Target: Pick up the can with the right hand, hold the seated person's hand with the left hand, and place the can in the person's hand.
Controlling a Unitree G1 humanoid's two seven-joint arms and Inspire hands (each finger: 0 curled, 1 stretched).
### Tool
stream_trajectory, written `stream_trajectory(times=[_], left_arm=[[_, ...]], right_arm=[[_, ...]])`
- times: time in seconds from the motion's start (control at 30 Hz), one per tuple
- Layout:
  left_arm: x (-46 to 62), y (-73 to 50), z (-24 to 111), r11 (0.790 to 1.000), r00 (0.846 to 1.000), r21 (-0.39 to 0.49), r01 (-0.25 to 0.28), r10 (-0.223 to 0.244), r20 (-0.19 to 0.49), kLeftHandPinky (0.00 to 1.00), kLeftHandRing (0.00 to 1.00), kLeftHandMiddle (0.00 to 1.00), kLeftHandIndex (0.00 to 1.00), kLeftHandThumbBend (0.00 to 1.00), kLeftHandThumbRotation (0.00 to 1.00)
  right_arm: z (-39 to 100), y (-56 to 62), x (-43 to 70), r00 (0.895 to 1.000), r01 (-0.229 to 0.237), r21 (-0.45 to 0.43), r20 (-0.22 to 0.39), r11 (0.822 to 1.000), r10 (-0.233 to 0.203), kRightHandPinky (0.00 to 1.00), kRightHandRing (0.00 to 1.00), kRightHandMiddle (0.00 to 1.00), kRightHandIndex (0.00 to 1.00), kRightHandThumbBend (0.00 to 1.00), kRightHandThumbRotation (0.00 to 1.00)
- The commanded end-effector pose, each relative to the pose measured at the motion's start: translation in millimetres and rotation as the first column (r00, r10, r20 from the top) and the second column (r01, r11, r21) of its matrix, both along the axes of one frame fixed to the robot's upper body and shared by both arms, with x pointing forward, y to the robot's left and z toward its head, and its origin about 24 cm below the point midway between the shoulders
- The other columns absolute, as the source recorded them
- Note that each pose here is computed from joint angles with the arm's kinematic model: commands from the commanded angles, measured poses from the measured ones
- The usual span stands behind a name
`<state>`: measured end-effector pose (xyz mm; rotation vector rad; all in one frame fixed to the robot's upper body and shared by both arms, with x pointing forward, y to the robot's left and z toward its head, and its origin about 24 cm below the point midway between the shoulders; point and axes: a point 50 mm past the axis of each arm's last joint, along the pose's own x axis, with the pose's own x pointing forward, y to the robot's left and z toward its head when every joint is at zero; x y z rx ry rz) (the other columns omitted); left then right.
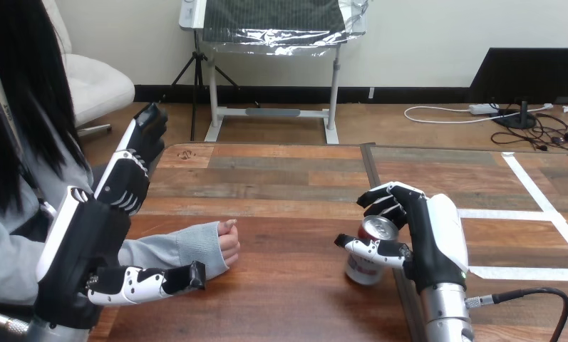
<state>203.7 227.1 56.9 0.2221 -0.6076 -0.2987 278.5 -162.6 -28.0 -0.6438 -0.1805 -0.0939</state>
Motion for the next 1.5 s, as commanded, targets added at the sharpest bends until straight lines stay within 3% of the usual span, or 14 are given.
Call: stream_trajectory(times=[0.0,0.93,1.47], left_arm=[[12.0,-2.2,12.8,1.000,0.998,-0.008,0.005,-0.005,0.065,1.00,1.00,1.00,0.99,1.00,0.44],[14.0,6.2,25.2,0.990,0.996,0.121,0.069,-0.075,0.039,1.00,1.00,1.00,1.00,1.00,0.37],[14.0,6.4,30.1,0.989,0.996,0.128,0.070,-0.077,0.047,0.97,1.00,1.00,0.98,1.00,0.35]], right_arm=[[29.6,5.5,22.6,0.990,-0.029,-0.015,0.140,0.999,0.031,0.39,0.43,0.51,0.53,0.83,0.00],[30.3,6.9,25.9,0.990,-0.041,-0.080,0.133,0.996,0.051,0.36,0.41,0.50,0.52,0.84,0.00],[29.6,8.7,25.7,0.991,-0.048,-0.055,0.122,0.997,0.054,0.35,0.40,0.49,0.52,0.84,0.00]])
